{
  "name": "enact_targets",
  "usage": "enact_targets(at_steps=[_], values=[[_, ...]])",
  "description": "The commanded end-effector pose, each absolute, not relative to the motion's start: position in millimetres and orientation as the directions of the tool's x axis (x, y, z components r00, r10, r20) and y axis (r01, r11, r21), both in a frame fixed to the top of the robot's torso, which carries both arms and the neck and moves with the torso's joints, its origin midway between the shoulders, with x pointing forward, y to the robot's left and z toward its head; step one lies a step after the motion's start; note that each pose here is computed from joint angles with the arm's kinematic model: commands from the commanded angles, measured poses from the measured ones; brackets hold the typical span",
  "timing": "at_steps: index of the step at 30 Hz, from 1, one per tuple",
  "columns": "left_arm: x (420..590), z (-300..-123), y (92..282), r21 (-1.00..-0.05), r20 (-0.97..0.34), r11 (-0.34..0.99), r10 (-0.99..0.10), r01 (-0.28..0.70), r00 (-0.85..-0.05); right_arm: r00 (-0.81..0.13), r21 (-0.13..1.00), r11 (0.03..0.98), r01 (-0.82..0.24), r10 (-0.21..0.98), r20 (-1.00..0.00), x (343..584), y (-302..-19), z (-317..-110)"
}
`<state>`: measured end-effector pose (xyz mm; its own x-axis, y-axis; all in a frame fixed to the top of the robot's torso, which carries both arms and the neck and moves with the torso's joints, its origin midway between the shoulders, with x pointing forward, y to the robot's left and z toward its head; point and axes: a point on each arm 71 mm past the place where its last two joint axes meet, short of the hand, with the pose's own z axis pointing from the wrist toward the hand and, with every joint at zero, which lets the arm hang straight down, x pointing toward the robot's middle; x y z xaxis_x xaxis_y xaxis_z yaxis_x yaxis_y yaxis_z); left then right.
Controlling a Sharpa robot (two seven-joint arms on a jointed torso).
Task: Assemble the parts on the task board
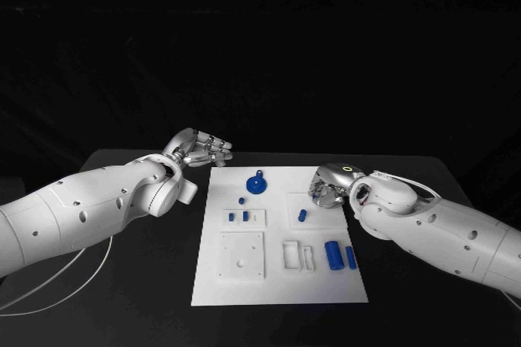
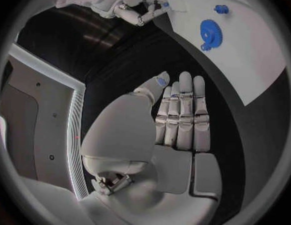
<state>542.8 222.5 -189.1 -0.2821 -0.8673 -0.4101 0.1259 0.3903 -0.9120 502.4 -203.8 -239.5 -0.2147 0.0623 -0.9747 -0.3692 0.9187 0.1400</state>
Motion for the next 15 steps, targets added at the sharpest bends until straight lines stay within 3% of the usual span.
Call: enact_targets(at_steps=[1,15], values=[[542.6,-188.4,221.1,-0.917,-0.399,0.377,-0.868,0.13,-0.295,-0.212,0.103,0.926,-0.363,0.026,-0.977,500.5,-203.6,-244.5],[544.0,-189.0,224.4,-0.916,-0.402,0.382,-0.869,0.124,-0.29,-0.145,0.105,0.927,-0.361,0.055,-0.988,498.1,-200.7,-238.2]])
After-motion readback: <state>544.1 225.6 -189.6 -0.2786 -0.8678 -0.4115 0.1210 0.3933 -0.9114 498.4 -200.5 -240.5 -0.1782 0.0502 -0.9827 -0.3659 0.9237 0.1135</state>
